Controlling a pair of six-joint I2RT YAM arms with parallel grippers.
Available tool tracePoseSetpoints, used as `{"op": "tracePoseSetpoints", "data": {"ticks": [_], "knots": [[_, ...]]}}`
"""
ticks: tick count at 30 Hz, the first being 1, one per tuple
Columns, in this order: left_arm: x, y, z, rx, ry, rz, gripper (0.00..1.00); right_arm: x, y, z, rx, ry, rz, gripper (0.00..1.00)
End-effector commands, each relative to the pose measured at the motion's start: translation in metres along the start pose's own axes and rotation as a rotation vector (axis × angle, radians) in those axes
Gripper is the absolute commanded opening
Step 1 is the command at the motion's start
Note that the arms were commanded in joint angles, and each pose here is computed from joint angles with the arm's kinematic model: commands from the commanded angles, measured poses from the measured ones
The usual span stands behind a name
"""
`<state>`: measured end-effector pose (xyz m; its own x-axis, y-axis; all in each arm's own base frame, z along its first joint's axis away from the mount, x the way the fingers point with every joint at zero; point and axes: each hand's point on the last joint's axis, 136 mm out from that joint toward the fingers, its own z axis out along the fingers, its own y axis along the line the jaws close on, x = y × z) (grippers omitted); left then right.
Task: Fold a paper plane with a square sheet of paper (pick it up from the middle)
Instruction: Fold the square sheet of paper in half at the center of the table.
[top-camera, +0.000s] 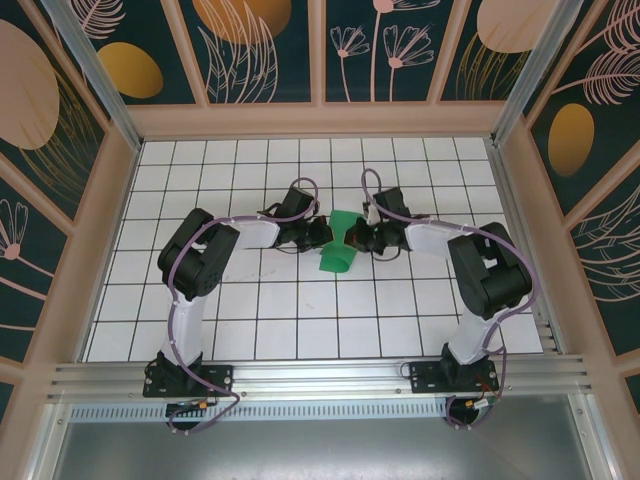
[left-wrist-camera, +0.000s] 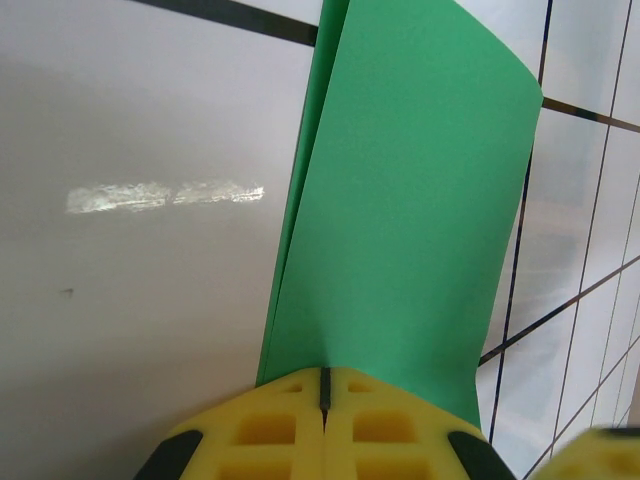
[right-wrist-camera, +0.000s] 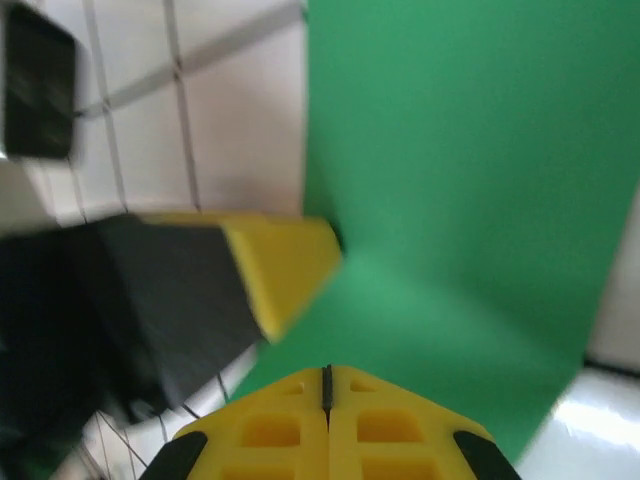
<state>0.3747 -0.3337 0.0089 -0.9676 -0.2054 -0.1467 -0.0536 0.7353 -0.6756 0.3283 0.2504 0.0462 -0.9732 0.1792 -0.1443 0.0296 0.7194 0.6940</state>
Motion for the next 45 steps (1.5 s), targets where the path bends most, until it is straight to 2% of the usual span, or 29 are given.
{"op": "tracePoseSetpoints", "data": {"ticks": [1, 15, 22, 25, 32, 38, 45], "knots": [[0.054, 0.125, 0.012, -0.398, 0.112, -0.131, 0.01, 0.011, 0.000, 0.002, -0.048, 0.028, 0.025, 0.02], [0.056, 0.127, 0.012, -0.401, 0.115, -0.135, 0.01, 0.032, -0.031, 0.012, 0.054, 0.110, 0.042, 0.02], [0.056, 0.127, 0.010, -0.406, 0.108, -0.136, 0.01, 0.057, -0.054, -0.001, 0.126, 0.165, 0.055, 0.02], [0.055, 0.127, 0.011, -0.402, 0.107, -0.136, 0.01, 0.051, -0.047, -0.010, 0.106, 0.141, 0.029, 0.03], [0.054, 0.125, 0.011, -0.399, 0.107, -0.135, 0.01, 0.016, 0.003, -0.004, -0.023, 0.087, -0.034, 0.03], [0.056, 0.127, 0.011, -0.402, 0.110, -0.136, 0.01, 0.031, -0.002, 0.020, -0.005, 0.153, -0.036, 0.03], [0.056, 0.128, 0.011, -0.405, 0.108, -0.139, 0.01, 0.056, -0.026, 0.019, 0.044, 0.191, -0.019, 0.03]]}}
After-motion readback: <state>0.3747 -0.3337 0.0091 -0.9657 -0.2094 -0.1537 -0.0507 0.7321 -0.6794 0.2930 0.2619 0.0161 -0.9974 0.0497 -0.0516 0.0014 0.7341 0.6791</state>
